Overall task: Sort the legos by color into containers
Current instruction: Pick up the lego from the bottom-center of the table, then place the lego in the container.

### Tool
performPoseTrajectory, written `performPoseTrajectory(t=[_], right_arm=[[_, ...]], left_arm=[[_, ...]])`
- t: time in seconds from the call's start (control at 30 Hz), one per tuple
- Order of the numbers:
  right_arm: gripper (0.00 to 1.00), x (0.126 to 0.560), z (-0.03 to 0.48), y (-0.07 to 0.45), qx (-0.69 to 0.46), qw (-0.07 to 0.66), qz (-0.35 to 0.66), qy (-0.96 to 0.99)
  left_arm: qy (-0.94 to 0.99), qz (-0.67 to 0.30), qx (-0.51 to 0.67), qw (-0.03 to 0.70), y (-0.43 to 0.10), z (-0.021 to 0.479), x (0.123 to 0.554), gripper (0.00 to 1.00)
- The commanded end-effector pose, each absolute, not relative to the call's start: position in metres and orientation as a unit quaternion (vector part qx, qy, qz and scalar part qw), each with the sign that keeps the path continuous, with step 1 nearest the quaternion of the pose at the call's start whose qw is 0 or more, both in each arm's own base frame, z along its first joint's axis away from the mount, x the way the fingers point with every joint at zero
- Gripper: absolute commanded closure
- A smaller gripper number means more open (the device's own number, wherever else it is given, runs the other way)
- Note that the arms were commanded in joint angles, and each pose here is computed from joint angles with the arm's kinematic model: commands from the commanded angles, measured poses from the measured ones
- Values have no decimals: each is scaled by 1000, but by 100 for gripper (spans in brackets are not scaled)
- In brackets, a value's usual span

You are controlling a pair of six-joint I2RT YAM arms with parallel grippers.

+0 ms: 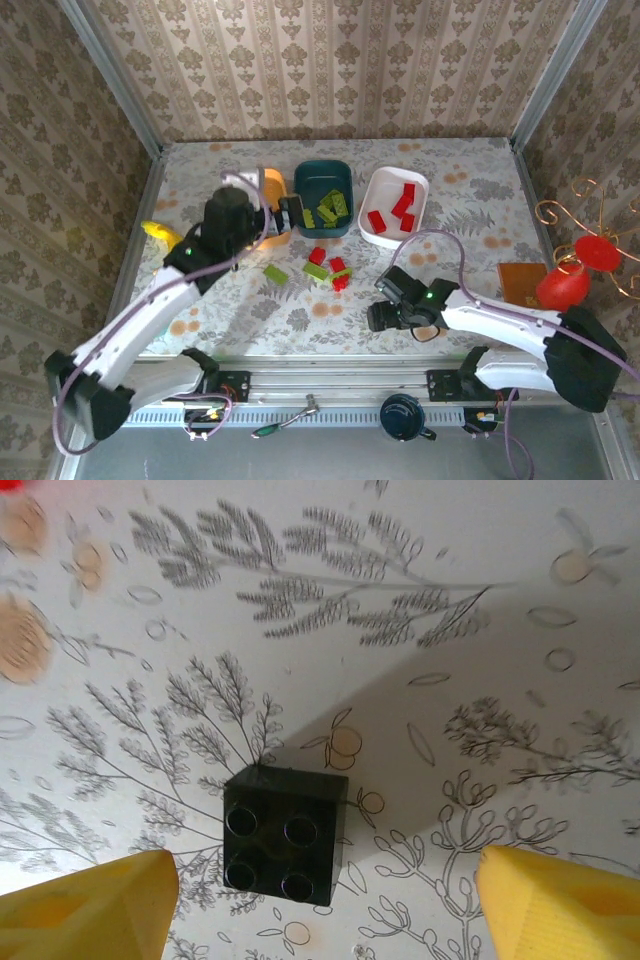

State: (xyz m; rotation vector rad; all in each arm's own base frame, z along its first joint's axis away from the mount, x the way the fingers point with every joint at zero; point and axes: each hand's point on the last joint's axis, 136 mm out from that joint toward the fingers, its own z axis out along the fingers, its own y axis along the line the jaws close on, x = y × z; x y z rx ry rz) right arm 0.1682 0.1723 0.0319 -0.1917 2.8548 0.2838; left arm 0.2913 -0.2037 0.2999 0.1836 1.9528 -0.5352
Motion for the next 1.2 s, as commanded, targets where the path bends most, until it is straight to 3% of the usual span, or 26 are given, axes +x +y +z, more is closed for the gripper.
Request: performPoseTrajectory(t=[0.0, 0.17, 0.37, 0.57, 0.8, 1.03, 1.1, 1.17], right_arm=[[24, 178, 33, 184, -65, 144, 94, 983], [38, 182, 28, 205, -91, 136, 106, 981], [70, 200, 57, 244, -128, 178, 165, 962], [78, 257, 140, 307, -174, 269, 239, 916], [79, 344, 179, 396, -196, 304, 298, 883], [76, 422, 157, 457, -176, 289, 324, 884], [63, 438, 149, 465, -163, 279, 334, 886], [40, 448, 149, 467, -150, 274, 348, 884]], left_arm=[[819, -170, 75, 542, -186, 284, 266, 0], [820, -196, 59, 534, -174, 255, 226, 0], [835, -183, 29, 517, -146, 219, 205, 0], [854, -157, -12, 496, -116, 181, 193, 0], [870, -142, -34, 472, -100, 153, 184, 0], [883, -143, -45, 444, -99, 131, 178, 0], [886, -141, -45, 440, -99, 128, 178, 0], [888, -140, -42, 437, -99, 126, 177, 0]])
